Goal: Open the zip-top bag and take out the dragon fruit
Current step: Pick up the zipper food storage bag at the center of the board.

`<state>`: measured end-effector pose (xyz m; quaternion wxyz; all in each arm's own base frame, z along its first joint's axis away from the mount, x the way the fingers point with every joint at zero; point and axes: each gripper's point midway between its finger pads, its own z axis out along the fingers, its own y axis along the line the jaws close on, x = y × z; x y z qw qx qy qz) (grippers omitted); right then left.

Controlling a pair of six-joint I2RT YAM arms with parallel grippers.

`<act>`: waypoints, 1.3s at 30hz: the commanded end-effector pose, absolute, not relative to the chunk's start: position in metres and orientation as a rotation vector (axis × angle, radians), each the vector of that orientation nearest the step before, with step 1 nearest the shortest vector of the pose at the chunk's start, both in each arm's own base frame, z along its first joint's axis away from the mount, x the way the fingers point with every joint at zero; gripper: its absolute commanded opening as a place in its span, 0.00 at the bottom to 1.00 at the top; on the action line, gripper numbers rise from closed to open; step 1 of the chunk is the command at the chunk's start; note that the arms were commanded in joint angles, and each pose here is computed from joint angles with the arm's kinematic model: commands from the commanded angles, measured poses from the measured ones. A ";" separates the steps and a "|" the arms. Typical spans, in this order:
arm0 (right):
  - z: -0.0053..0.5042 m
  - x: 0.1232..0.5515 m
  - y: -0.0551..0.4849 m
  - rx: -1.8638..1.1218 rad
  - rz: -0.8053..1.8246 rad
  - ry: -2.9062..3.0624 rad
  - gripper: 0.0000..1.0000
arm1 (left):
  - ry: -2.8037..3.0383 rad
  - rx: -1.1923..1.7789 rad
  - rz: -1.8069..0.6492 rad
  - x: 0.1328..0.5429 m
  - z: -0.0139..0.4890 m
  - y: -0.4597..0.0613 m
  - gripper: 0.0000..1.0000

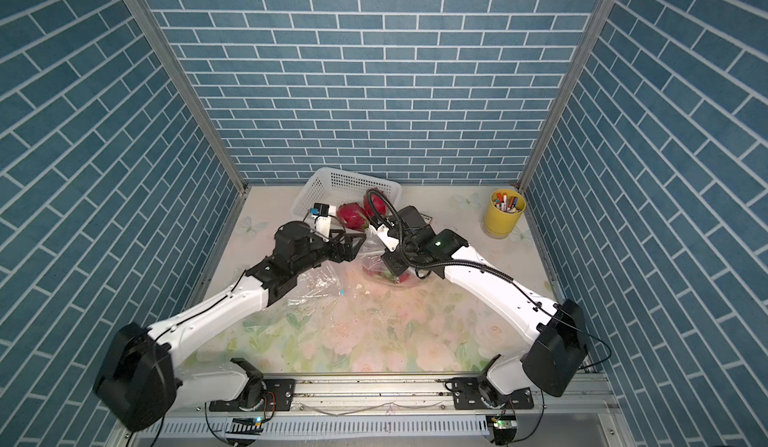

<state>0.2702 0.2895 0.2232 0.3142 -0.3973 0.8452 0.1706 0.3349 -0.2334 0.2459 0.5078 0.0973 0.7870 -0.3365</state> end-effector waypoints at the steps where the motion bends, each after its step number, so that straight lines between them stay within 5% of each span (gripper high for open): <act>1: 0.263 0.276 0.289 -0.895 0.658 2.190 0.01 | 1.729 0.144 -0.754 0.333 0.276 -0.201 1.00; 12: 0.291 0.298 0.276 -0.640 0.871 2.194 0.00 | 1.528 0.374 -0.950 0.303 0.291 -0.228 1.00; 20: 0.317 0.293 0.264 -0.590 0.918 2.143 0.00 | 1.503 0.534 -1.063 0.316 0.287 -0.266 0.78; 28: 0.315 0.292 0.263 -0.591 0.923 2.158 0.00 | 1.426 0.574 -1.160 0.318 0.308 -0.281 0.74; 33: 0.312 0.293 0.263 -0.592 0.923 2.163 0.00 | 1.464 0.592 -1.189 0.327 0.293 -0.291 0.50; 36: 0.309 0.294 0.263 -0.589 0.913 2.171 0.00 | 1.486 0.607 -1.232 0.329 0.285 -0.298 0.19; 39: 0.307 0.294 0.261 -0.588 0.903 2.180 0.00 | 1.487 0.599 -1.249 0.330 0.284 -0.299 0.04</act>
